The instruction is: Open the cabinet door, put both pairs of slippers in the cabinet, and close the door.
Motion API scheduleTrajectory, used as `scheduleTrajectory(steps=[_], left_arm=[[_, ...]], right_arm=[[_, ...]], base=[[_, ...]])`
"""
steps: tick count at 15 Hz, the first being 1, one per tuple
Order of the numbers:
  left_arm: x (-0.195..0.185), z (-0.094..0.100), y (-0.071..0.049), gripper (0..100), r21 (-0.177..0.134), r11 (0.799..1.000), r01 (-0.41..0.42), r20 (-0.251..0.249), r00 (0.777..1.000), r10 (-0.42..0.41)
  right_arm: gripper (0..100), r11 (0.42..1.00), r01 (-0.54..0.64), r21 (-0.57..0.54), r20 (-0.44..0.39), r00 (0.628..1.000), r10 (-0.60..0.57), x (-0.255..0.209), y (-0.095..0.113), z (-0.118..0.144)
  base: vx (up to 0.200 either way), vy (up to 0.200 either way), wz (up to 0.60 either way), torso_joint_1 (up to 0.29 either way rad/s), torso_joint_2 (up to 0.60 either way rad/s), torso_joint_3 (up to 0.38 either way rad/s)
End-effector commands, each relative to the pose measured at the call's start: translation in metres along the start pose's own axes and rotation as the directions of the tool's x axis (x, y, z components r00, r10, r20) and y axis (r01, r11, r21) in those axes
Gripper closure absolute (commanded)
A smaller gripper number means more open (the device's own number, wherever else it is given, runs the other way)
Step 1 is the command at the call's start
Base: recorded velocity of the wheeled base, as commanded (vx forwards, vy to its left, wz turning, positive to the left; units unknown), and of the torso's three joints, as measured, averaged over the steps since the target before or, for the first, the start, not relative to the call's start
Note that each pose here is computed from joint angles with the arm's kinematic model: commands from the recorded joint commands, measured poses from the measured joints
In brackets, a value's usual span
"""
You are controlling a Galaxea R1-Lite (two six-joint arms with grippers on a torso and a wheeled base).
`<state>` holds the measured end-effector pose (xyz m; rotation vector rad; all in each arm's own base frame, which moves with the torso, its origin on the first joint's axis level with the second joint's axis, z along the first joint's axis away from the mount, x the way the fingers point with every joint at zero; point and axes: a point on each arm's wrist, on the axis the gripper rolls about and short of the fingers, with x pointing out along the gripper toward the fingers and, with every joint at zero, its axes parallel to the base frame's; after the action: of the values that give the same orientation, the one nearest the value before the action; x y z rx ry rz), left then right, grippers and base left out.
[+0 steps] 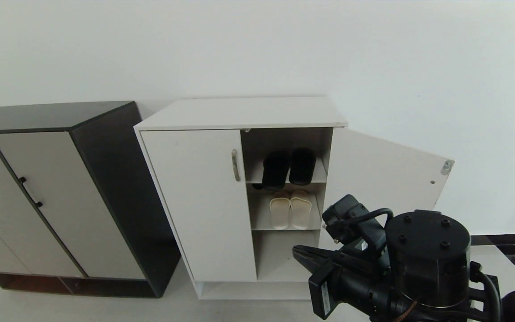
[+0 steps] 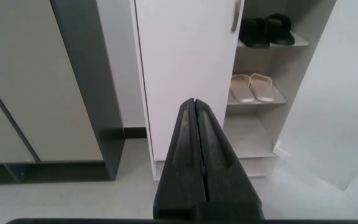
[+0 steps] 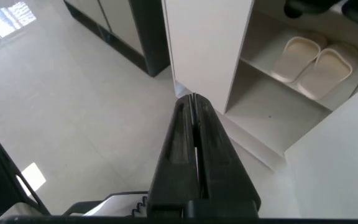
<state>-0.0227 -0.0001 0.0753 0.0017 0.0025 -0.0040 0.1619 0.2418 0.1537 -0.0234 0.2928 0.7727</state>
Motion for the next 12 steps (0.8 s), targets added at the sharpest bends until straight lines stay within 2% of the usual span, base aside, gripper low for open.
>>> scheduleTrajectory(steps=[1, 12], left_arm=[[0.0001, 0.0000, 0.0000, 100, 0.000, 1.000, -0.001, -0.001, 1.000, 0.001], [0.0001, 0.0000, 0.0000, 100, 0.000, 1.000, -0.001, -0.001, 1.000, 0.001]], right_arm=[[100, 1.000, -0.002, 0.001, 0.005, 1.000, 0.002, -0.0009, 0.0002, 0.0010], [100, 1.000, -0.002, 0.002, 0.008, 1.000, 0.002, -0.0065, -0.0009, 0.0011]], base=[[0.000, 0.000, 0.00, 0.178, -0.48, -0.305], [0.000, 0.000, 0.00, 0.214, -0.52, -0.306]])
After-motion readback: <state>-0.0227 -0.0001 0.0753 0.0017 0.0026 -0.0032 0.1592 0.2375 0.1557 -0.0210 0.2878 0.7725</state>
